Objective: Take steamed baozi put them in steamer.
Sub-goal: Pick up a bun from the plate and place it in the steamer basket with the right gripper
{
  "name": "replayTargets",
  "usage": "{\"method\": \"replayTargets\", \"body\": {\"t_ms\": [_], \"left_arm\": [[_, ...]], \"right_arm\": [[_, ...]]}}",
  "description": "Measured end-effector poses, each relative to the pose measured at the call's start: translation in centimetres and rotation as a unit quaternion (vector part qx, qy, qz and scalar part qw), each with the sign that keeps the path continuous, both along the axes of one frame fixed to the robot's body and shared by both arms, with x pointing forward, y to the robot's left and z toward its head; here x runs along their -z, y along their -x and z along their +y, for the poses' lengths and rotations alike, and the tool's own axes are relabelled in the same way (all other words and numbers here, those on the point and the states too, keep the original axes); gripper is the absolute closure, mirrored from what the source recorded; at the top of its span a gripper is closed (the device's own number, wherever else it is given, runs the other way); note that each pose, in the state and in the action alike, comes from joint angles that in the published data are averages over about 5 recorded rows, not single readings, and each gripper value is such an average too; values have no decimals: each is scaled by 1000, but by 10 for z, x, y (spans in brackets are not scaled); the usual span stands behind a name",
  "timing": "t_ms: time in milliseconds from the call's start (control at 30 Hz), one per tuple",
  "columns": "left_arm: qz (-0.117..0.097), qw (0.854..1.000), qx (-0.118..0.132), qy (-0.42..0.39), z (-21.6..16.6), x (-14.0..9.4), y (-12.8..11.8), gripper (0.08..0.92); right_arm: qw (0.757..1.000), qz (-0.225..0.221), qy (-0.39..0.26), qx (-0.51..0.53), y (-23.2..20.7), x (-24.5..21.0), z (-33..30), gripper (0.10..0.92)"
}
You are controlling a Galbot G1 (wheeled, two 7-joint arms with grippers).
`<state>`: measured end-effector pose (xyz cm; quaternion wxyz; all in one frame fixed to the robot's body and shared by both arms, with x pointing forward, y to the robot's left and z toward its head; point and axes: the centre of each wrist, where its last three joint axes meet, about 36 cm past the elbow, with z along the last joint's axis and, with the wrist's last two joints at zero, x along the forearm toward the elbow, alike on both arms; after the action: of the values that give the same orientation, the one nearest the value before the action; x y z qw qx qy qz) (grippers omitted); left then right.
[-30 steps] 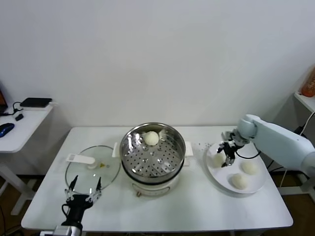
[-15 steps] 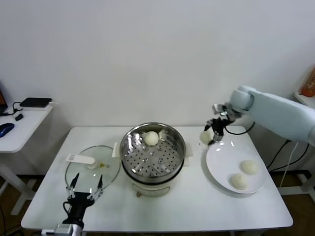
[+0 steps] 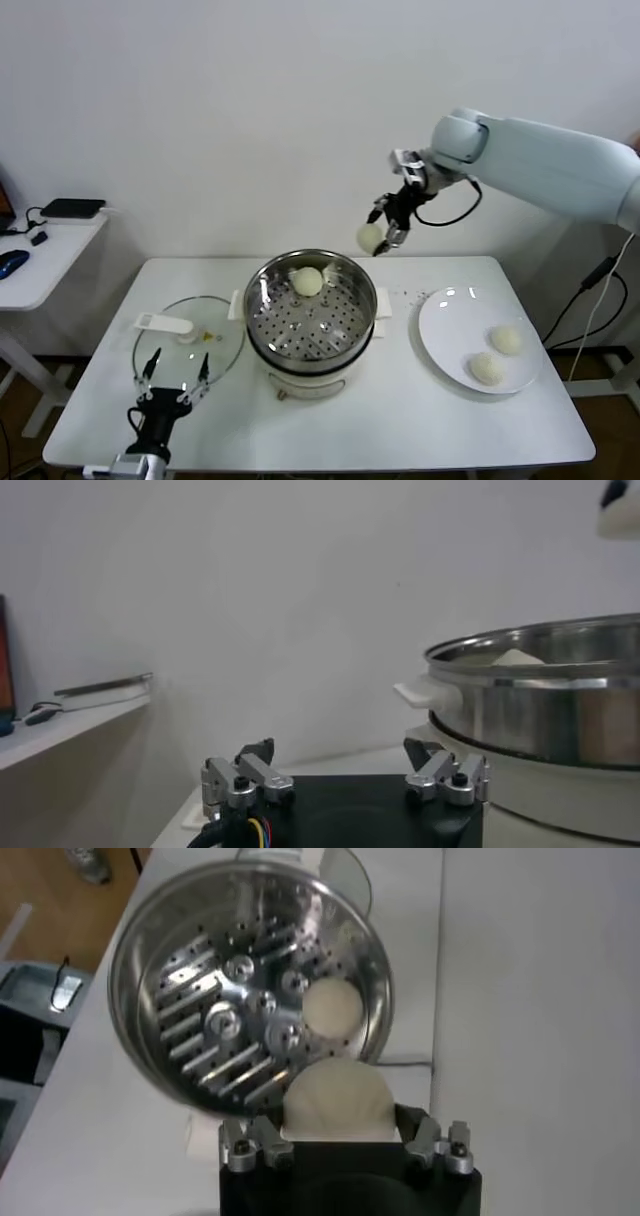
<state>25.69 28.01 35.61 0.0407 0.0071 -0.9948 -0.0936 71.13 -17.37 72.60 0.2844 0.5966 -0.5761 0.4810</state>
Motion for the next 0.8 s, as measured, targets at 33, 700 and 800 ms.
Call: {"method": "replayTargets", "body": {"t_ms": [33,700,800], "left_arm": [[0,1000,0,0,0,0,0,177],[-5,1000,-3,-6,3,-5,-2,177],[-5,1000,-2,-5,2,-5,-2,177]], "right_arm": [[1000,1,-1,-5,0,0,10,297],[997,47,6,-54,8,76,134,293],[997,54,8,-58,11,89,142,293]]}}
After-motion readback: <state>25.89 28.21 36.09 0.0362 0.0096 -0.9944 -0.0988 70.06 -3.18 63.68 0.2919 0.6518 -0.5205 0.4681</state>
